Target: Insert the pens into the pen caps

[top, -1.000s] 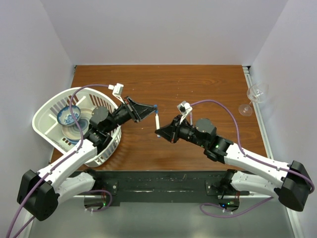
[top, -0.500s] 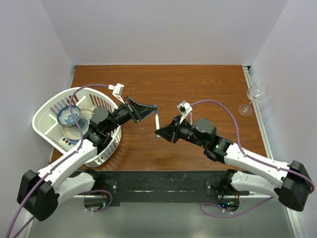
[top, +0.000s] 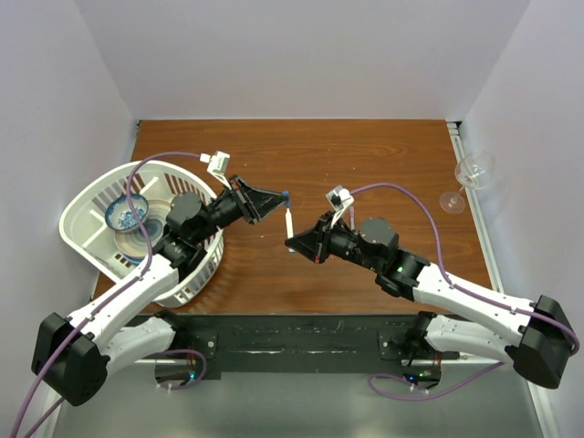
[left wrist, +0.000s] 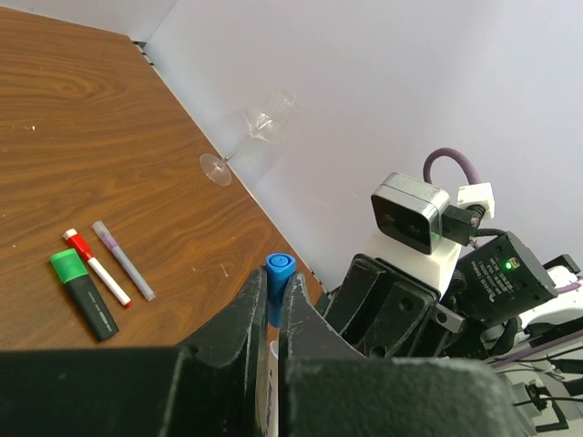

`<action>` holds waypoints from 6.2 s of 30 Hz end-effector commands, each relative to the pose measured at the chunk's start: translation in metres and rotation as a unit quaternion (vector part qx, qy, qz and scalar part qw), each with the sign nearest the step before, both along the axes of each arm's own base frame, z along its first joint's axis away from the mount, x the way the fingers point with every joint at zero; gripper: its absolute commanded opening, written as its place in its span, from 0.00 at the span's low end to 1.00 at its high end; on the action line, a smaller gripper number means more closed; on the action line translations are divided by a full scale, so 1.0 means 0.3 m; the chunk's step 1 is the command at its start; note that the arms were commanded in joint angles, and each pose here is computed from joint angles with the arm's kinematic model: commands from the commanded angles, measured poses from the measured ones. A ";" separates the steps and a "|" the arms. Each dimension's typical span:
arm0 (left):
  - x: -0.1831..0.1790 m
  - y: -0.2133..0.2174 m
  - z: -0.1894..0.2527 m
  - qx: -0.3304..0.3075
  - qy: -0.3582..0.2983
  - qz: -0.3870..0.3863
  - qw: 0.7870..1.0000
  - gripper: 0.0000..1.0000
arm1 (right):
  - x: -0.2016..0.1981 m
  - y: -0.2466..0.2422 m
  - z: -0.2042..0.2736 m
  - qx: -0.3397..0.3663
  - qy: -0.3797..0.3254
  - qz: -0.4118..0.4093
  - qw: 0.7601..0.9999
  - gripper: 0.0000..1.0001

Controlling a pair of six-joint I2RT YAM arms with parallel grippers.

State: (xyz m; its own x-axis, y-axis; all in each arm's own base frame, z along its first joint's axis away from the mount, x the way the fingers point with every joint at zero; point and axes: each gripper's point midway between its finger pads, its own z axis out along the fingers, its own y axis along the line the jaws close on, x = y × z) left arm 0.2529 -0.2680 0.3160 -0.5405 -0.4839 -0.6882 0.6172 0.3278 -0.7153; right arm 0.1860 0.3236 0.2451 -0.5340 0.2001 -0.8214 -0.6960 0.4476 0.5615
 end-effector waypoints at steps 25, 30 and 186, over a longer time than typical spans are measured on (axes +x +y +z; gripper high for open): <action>-0.081 0.025 -0.032 0.015 -0.019 -0.016 1.000 0.26 | 0.066 0.017 0.271 0.006 -0.079 -0.026 0.997 0.00; -0.086 0.049 0.068 0.018 -0.045 0.001 0.999 0.57 | -0.016 -0.022 0.290 0.017 -0.099 0.013 0.995 0.00; -0.085 0.314 -0.076 0.281 -0.171 0.171 0.929 1.00 | 0.565 -0.211 -0.676 -0.389 0.219 -0.321 0.835 0.11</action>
State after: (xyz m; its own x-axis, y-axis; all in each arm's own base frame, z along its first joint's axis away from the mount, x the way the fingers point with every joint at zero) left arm 0.2225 -0.1760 0.2856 -0.1698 -0.0971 -0.9807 0.5746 0.7987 -0.1785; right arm 0.3395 0.2654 0.0234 -0.8428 0.0225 -0.5377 -0.0266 0.9962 0.0833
